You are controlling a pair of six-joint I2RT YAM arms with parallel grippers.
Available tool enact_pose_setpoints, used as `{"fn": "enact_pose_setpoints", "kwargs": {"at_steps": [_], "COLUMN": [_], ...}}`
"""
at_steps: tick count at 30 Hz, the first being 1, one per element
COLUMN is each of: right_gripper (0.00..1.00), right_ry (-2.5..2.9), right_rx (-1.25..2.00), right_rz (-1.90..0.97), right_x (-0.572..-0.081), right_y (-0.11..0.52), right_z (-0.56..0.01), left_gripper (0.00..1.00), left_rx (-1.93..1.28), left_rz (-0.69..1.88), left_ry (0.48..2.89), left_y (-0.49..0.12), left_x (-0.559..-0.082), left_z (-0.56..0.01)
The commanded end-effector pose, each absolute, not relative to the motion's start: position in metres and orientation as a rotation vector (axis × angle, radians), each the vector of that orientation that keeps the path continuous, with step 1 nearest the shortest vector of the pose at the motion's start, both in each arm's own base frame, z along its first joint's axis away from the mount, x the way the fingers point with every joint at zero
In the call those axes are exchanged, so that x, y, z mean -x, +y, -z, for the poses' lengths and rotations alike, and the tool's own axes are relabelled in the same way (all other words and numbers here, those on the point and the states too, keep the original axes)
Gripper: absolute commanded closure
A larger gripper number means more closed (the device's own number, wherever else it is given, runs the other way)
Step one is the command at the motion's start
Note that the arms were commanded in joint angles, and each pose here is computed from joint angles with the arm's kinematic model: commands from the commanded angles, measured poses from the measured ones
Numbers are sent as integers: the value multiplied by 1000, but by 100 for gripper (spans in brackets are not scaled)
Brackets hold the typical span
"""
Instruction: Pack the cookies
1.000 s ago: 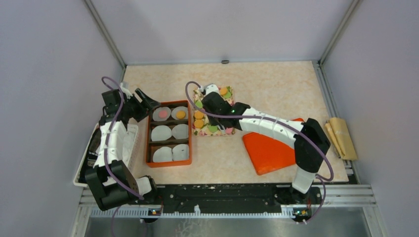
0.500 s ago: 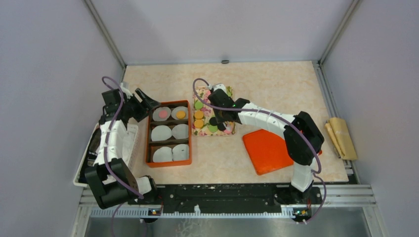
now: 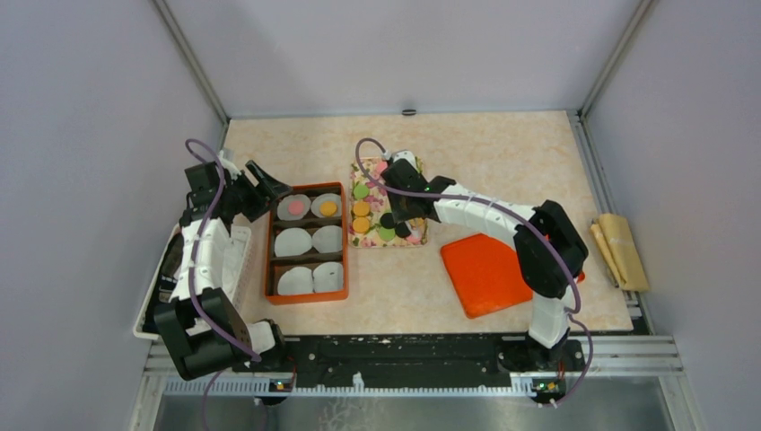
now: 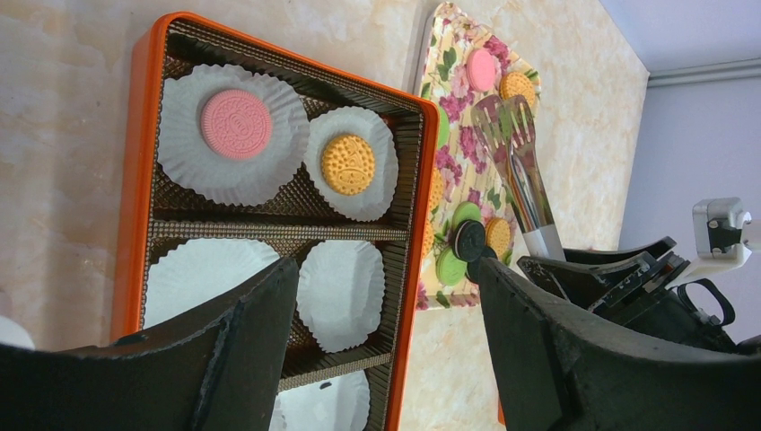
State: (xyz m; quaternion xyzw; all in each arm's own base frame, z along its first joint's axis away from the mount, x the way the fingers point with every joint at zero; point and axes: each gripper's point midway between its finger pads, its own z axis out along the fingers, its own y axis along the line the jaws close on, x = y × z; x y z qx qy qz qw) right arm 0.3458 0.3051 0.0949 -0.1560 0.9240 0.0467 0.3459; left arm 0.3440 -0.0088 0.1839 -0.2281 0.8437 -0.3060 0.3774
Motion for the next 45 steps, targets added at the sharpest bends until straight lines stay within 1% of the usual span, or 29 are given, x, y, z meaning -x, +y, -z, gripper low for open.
{"fn": "enact_pose_setpoints", "kwargs": {"at_steps": [1, 16, 19, 25, 27, 31, 36, 45], "right_gripper": [60, 60, 60, 69, 77, 85, 89, 91], "right_ry": [2364, 2365, 2391, 2388, 2355, 2260, 2164, 2125], "right_rx": [376, 358, 352, 349, 348, 371, 429, 528], "right_rz": [-172, -209, -199, -223, -249, -283, -269, -312], "right_x": [-361, -394, -400, -397, -396, -388, -373, -336], "right_y": [319, 335, 335, 333, 332, 331, 334, 344], "right_z": [-106, -110, -103, -104, -114, -144, -181, -200], "left_gripper": [20, 20, 20, 21, 21, 21, 21, 21], "left_rx": [540, 547, 543, 545, 548, 551, 551, 542], "left_rz": [789, 800, 810, 805, 801, 791, 786, 760], "left_ry": [2122, 2132, 2135, 2139, 2137, 2129, 2125, 2116], "left_y": [-7, -7, -8, -6, -5, -2, -1, 2], "left_x": [-351, -351, -351, -350, -351, -352, -352, -350], "left_z": [-197, -191, -190, -189, -189, -193, -197, -207]}}
